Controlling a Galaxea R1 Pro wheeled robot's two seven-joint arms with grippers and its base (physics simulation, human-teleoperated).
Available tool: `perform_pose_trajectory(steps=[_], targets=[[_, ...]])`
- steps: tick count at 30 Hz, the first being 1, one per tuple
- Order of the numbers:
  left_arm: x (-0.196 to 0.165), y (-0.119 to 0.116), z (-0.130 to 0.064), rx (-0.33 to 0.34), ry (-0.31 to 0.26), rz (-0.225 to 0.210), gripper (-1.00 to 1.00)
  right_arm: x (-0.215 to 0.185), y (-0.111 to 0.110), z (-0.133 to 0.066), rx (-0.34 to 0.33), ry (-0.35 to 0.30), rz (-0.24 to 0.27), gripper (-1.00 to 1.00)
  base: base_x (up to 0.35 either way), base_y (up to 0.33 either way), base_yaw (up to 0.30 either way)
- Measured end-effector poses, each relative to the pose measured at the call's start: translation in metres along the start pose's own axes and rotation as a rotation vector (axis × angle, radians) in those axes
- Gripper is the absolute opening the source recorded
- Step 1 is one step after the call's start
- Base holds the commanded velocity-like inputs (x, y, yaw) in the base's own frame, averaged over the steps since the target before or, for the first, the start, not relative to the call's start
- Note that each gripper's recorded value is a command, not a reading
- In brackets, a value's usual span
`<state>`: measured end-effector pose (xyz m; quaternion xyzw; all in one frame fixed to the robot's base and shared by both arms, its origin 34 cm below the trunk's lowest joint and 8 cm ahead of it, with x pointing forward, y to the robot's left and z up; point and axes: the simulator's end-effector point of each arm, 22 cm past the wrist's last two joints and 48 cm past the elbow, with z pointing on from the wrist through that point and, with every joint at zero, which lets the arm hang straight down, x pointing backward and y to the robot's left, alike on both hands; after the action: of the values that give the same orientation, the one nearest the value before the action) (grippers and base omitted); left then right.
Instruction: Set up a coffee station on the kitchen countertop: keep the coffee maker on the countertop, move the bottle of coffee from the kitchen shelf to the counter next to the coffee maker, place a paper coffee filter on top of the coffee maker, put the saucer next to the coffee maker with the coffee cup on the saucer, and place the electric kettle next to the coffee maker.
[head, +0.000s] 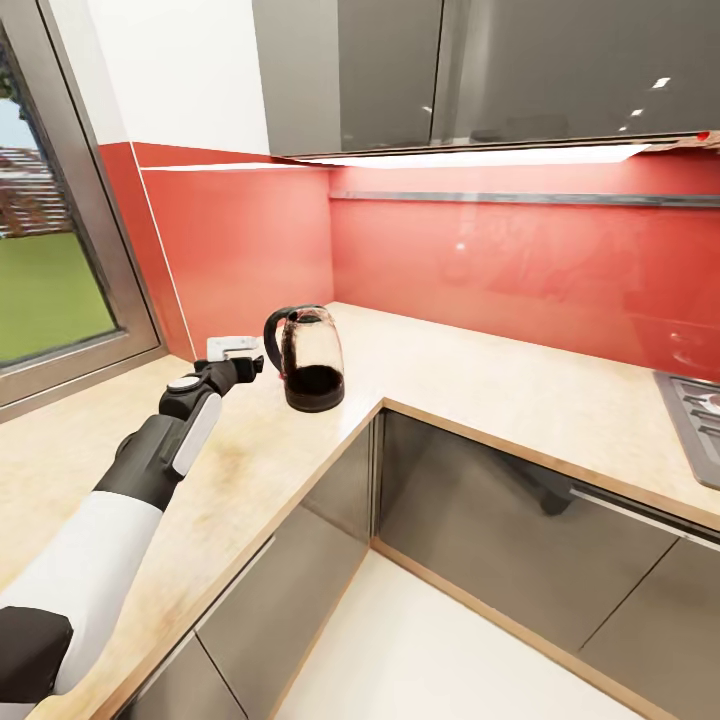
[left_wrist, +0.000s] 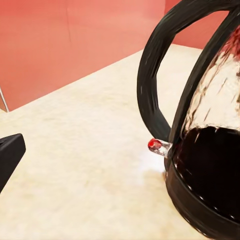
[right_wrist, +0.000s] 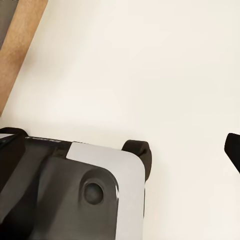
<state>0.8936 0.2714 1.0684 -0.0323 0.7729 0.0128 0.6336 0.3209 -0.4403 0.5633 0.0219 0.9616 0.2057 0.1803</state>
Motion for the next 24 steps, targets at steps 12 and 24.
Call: perform_pose_trajectory(steps=[12,24], targets=[[-0.0004,-0.0002,-0.0001,0.0,-0.001,0.0,1.0,0.0,0.0,0.0,0.0,0.0,0.0,1.0,0.0,0.0,0.0],[-0.0021,-0.0014,-0.0006,0.002,-0.004,-0.001,1.0,0.0,0.0,0.0,0.0,0.0,0.0,1.0,0.0,0.0,0.0]])
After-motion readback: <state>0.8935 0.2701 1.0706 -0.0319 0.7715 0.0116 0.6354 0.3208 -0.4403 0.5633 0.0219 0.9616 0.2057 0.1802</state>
